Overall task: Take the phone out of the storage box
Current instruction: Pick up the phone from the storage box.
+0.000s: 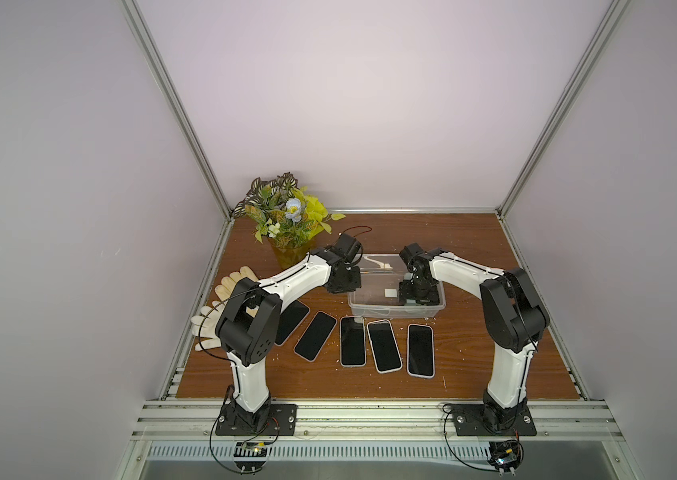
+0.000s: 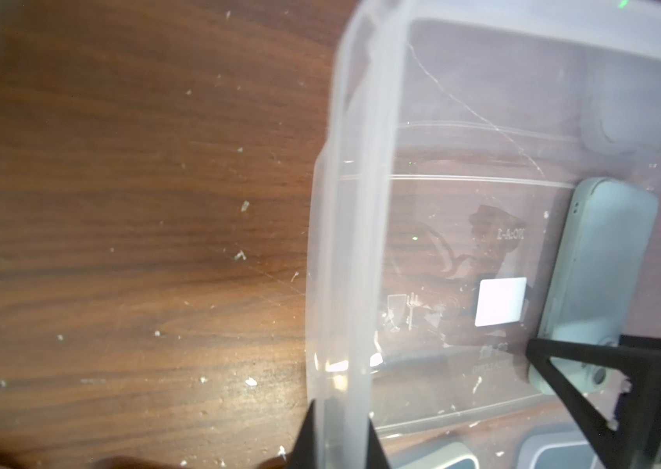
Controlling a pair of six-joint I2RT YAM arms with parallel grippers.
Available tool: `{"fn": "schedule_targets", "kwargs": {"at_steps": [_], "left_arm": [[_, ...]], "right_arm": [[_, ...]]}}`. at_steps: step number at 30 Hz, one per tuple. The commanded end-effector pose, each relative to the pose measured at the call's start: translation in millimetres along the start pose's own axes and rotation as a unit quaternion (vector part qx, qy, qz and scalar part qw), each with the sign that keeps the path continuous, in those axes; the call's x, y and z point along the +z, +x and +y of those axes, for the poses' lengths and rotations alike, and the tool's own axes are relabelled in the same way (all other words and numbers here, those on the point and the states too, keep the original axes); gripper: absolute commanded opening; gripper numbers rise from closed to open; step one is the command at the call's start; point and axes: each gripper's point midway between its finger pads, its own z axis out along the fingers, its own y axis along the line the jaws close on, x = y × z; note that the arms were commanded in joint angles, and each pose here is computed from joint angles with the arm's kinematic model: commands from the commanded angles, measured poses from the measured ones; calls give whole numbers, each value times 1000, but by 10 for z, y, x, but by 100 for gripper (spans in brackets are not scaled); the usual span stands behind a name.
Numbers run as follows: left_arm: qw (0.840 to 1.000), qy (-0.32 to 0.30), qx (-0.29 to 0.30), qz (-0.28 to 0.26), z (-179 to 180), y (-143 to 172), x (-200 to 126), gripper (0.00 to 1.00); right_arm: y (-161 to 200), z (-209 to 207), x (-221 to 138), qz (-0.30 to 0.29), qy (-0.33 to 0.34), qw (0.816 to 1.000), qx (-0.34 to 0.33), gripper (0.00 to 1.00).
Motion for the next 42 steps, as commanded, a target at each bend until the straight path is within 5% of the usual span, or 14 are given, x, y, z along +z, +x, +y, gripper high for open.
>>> {"fn": "schedule_targets", "kwargs": {"at_steps": [1, 2, 7, 15, 22, 30, 37, 42], "left_arm": [[999, 41, 1, -31, -214, -263, -133, 52], [998, 47, 0, -32, -241, -290, -152, 65], [995, 88, -14, -42, -358, -502, -389, 99], [984, 175, -11, -42, -513, -591, -960, 99], [949, 310, 41, -26, -1032, -671, -1540, 99], [927, 369, 68, 25, -1261, -522, -1564, 88], [925, 368, 82, 48, -1449, -361, -1417, 79], [926, 364, 82, 55, -1480, -322, -1354, 49]], "right_arm": [[-145, -40, -36, -35, 20, 998, -44, 43], [-240, -21, -183, -60, 14, 997, -50, 43], [-605, 56, -841, -174, -15, 982, -72, 42], [-690, 191, -1475, -278, -77, 952, -105, 41], [-484, 458, -1938, -339, -163, 907, -187, 41], [-198, 628, -2269, -346, -206, 883, -243, 41], [2, 794, -2379, -346, -215, 871, -275, 41], [49, 821, -2428, -352, -216, 867, -279, 41]]}}
